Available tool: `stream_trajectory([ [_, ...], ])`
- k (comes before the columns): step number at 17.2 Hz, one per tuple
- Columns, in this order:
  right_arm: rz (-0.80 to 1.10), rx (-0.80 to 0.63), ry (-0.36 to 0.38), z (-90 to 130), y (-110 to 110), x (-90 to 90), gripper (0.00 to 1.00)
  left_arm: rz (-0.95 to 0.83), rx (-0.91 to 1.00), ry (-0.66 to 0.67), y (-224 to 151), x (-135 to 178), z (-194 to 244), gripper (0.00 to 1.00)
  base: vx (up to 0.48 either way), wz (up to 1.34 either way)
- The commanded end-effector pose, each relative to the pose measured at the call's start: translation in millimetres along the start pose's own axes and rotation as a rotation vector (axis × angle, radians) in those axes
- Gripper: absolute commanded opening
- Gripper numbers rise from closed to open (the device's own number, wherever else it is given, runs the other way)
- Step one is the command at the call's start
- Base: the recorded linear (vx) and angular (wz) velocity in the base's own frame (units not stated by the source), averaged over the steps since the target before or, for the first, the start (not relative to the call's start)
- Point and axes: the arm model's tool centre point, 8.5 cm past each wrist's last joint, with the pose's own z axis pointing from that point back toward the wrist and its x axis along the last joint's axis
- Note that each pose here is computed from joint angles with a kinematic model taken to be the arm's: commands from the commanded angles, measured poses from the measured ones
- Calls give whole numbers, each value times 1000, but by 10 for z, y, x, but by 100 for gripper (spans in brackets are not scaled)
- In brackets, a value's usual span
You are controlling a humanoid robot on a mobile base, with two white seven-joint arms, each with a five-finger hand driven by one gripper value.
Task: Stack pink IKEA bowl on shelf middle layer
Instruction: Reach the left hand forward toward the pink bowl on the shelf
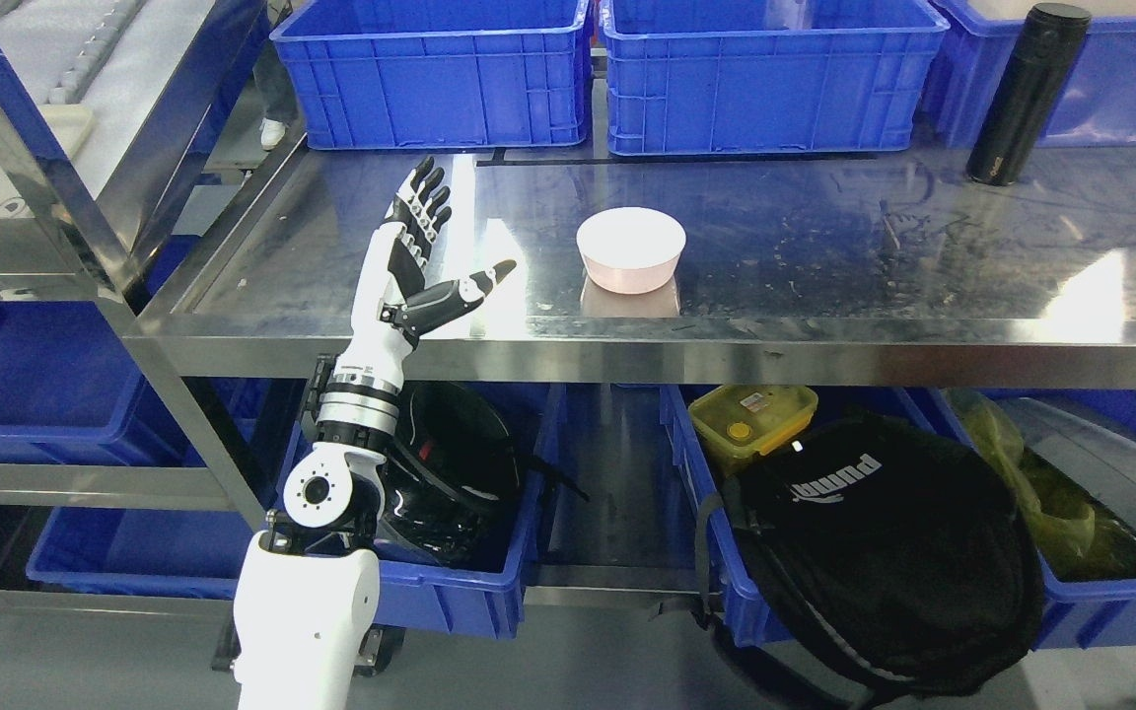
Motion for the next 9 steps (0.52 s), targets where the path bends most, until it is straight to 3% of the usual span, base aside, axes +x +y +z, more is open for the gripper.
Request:
stream_trajectory([
  [1, 2, -23, 6, 4, -108, -89, 100, -11, -49, 12, -116, -48, 56, 100, 51, 116],
  [5, 2, -23, 6, 4, -108, -89, 100, -37, -101, -63, -230, 210, -215, 100, 40, 15],
  [9, 2, -23, 6, 4, -108, -89, 100, -518, -325, -78, -278, 459, -513, 100, 9, -35],
])
